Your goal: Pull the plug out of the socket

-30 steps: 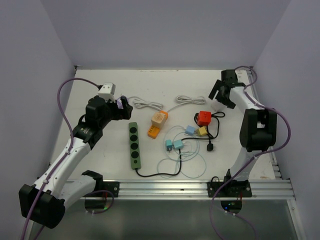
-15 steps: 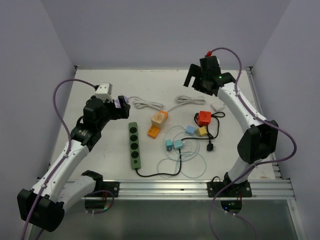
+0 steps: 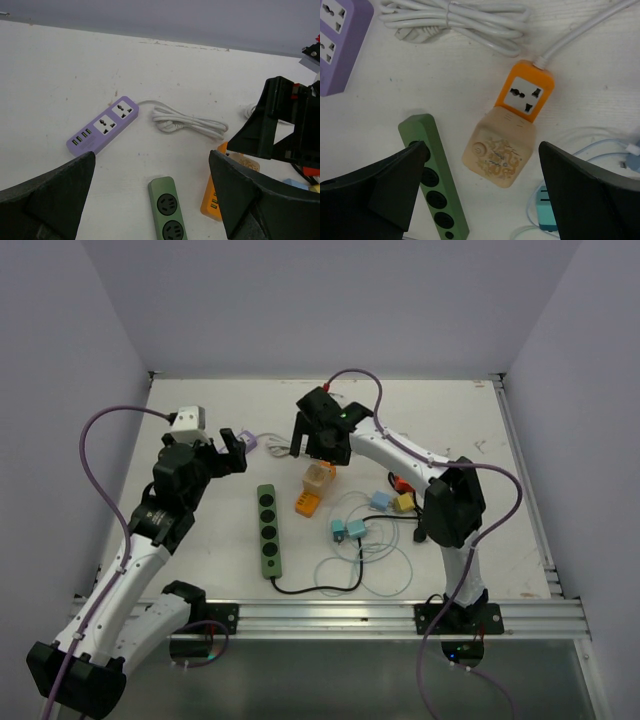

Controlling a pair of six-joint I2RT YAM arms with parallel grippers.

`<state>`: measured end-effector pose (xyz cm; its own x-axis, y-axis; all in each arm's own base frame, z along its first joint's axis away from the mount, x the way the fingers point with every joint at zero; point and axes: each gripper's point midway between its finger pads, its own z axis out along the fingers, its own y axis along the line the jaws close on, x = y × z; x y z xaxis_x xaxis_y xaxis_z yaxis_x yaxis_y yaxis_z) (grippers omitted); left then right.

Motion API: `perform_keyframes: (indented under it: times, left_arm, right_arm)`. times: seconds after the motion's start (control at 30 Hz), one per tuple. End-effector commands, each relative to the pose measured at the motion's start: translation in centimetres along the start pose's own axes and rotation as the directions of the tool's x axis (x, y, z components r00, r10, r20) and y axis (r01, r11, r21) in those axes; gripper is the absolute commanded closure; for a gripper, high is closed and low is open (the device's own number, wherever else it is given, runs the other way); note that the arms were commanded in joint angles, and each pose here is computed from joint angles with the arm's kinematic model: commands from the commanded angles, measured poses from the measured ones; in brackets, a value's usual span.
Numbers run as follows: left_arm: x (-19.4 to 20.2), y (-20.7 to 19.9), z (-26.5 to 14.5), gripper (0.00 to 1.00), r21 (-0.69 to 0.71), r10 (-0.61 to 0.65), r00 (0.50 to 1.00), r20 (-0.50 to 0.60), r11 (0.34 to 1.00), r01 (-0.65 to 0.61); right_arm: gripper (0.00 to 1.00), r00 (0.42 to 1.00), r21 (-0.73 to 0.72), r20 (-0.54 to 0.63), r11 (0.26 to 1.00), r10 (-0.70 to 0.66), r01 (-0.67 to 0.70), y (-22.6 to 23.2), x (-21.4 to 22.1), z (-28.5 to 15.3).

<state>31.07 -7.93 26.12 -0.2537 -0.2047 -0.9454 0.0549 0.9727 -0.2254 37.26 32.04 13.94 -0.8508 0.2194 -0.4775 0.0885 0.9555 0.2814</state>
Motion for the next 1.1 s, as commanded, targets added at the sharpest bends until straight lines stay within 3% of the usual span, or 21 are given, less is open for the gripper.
perform_keyframes:
  times: [0.0, 0.33, 0.93, 1.07]
  left_arm:
    - [-1.4, -0.3, -0.2, 0.0, 0.006, -0.023, 0.999, 0.043, 1.0, 0.023]
    - [-1.6, -0.9, -0.5, 0.0, 0.046, -0.027, 0.999, 0.045, 0.999, 0.025]
    - [-1.5, -1.6, -0.5, 0.0, 0.078, -0.027, 0.999, 0.036, 0.997, 0.024]
    - [-1.6, -1.5, -0.6, 0.0, 0.076, -0.027, 0.999, 0.039, 0.997, 0.024]
  right_arm:
    - [0.01, 0.999, 0.063, 0.029, 0.997, 0.031, -0.032, 1.1, 0.0, -0.1]
    - [0.01, 1.0, 0.215, 0.003, 0.976, 0.026, -0.026, -0.6, 1.6, 0.5]
    - [0.01, 0.997, 0.219, -0.078, 0.976, 0.024, -0.007, -0.3, 5.3, 3.3]
    - [0.12, 0.995, 0.209, -0.101, 0.978, 0.019, 0.003, -0.2, 5.9, 3.9]
